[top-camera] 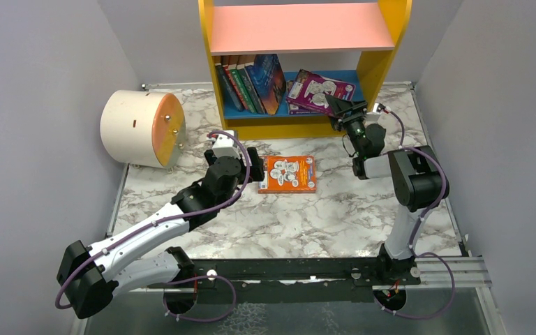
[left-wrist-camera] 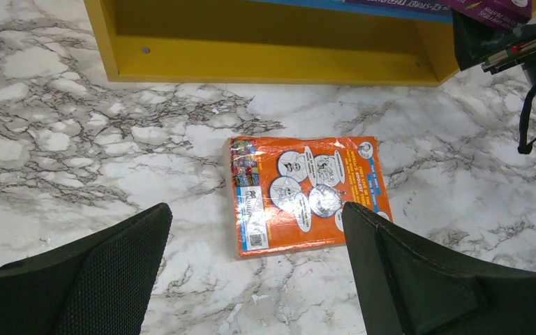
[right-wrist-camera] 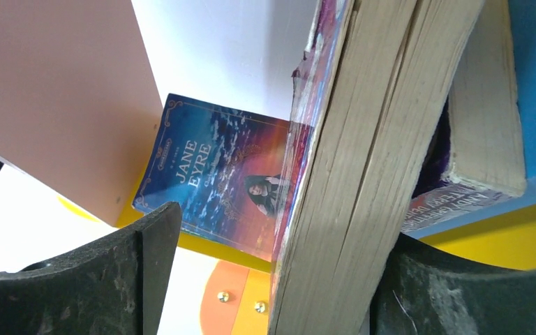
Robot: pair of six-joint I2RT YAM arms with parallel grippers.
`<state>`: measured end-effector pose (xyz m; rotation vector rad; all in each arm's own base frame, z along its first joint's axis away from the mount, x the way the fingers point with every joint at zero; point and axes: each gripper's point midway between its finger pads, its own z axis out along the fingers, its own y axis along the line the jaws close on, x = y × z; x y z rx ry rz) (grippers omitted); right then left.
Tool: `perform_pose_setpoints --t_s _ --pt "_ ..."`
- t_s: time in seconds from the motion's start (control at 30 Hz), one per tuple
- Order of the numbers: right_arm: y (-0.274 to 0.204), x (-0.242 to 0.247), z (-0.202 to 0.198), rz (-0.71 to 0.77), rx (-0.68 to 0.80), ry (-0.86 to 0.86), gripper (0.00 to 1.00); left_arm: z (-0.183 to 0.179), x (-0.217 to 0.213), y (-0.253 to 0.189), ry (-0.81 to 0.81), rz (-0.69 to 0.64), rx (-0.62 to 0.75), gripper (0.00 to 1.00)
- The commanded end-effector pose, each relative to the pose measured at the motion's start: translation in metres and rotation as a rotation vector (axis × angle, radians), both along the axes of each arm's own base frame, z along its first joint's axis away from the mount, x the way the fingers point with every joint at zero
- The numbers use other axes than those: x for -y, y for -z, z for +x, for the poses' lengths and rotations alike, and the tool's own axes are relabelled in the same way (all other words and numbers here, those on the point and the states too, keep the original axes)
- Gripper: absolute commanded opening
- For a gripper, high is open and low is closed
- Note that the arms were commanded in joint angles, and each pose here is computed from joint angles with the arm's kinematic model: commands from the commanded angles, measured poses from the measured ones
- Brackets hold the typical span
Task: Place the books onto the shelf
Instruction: Place the book on the shelf.
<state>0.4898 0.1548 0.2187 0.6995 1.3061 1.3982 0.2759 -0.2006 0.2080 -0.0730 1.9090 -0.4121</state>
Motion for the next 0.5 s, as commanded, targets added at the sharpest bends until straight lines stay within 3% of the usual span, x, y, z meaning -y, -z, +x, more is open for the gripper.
perform_pose_setpoints --t_s 0.0,0.13,0.47 --pt "-0.001 0.006 -0.005 -0.028 0.002 0.013 0.81 0.001 0.001 -0.001 -0.002 -0.016 -0.001 0.87" --pt "0.003 0.007 -0.01 -0.033 -0.007 0.01 0.88 0.001 0.001 0.001 -0.002 -0.018 -0.004 0.87" --pt "0.011 0.006 -0.02 -0.05 -0.039 0.0 0.89 -0.001 0.0 0.004 -0.003 -0.023 -0.007 0.87"
